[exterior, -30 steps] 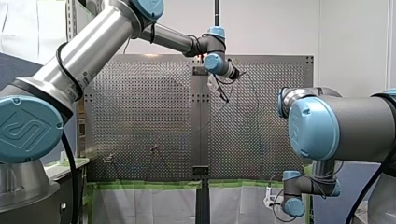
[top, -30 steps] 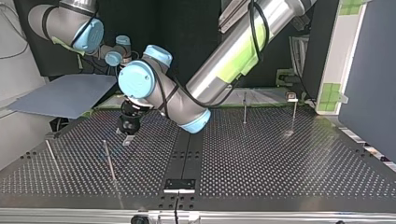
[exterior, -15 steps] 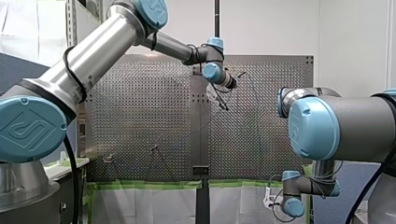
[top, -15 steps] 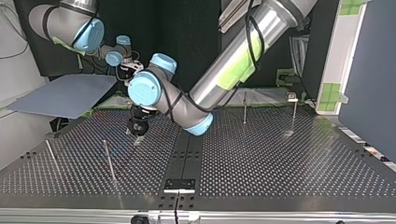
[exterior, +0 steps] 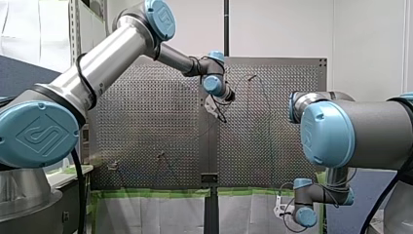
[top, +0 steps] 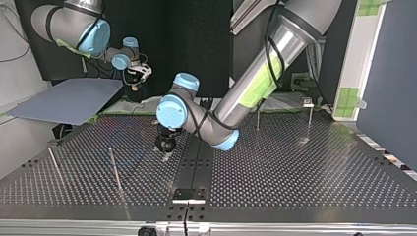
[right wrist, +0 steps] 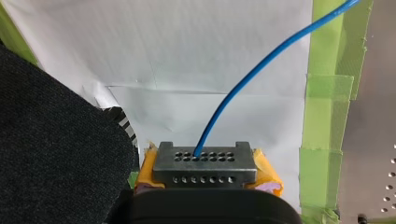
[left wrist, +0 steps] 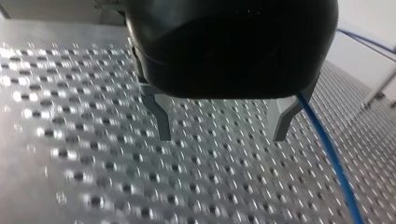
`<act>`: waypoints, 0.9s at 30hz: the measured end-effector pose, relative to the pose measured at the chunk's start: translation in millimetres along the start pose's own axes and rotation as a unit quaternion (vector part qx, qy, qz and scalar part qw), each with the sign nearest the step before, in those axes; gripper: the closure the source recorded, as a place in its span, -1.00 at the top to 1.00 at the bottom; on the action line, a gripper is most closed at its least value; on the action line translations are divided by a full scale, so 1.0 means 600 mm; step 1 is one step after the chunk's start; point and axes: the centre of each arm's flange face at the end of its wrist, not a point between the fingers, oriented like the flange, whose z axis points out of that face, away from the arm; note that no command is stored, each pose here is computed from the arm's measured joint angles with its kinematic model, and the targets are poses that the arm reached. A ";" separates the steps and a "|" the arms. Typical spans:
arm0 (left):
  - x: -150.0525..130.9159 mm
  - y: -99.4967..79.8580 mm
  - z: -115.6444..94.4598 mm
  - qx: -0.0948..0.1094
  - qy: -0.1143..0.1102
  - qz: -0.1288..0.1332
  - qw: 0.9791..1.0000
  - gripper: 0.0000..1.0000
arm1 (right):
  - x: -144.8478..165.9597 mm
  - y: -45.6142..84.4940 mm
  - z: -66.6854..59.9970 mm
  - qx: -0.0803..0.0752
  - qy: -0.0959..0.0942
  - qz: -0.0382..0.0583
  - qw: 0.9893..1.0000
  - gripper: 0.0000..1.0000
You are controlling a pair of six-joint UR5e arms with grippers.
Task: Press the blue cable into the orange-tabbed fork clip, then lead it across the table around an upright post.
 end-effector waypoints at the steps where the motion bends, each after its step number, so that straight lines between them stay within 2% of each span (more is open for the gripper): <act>1: 0.003 0.005 0.000 -0.006 0.001 0.006 1.000 1.00 | 0.000 0.000 0.000 0.000 0.000 0.000 1.000 -1.00; 6: 0.008 0.017 -0.007 -0.035 0.003 0.033 0.999 1.00 | -0.001 -0.001 0.000 0.000 0.000 -0.001 1.000 -1.00; 9: 0.010 0.024 -0.012 -0.055 0.004 0.051 0.997 1.00 | -0.001 -0.001 0.000 0.000 0.000 -0.001 1.000 -1.00; 12: 0.016 0.037 -0.016 -0.077 0.007 0.071 0.994 1.00 | -0.002 -0.001 0.000 0.001 -0.001 -0.001 1.000 -1.00; 15: 0.031 0.060 -0.017 -0.102 0.015 0.091 0.990 1.00 | -0.002 -0.002 -0.001 0.001 -0.002 -0.002 1.000 -1.00; 18: 0.047 0.087 -0.016 -0.127 0.024 0.111 0.985 1.00 | -0.002 -0.002 -0.001 0.001 -0.002 -0.002 1.000 -1.00; 21: 0.069 0.123 -0.016 -0.155 0.038 0.132 0.978 1.00 | -0.002 -0.002 -0.001 0.001 -0.002 -0.002 1.000 -1.00; 22: 0.079 0.140 -0.016 -0.164 0.045 0.141 0.975 1.00 | -0.003 -0.002 -0.001 0.001 -0.002 -0.002 1.000 -1.00; 25: 0.099 0.176 -0.016 -0.176 0.059 0.158 0.970 1.00 | -0.003 -0.002 -0.001 0.001 -0.002 -0.002 1.000 -1.00; 27: 0.103 0.194 -0.015 -0.180 0.063 0.165 0.968 1.00 | -0.003 -0.002 -0.001 0.001 -0.002 -0.002 1.000 -1.00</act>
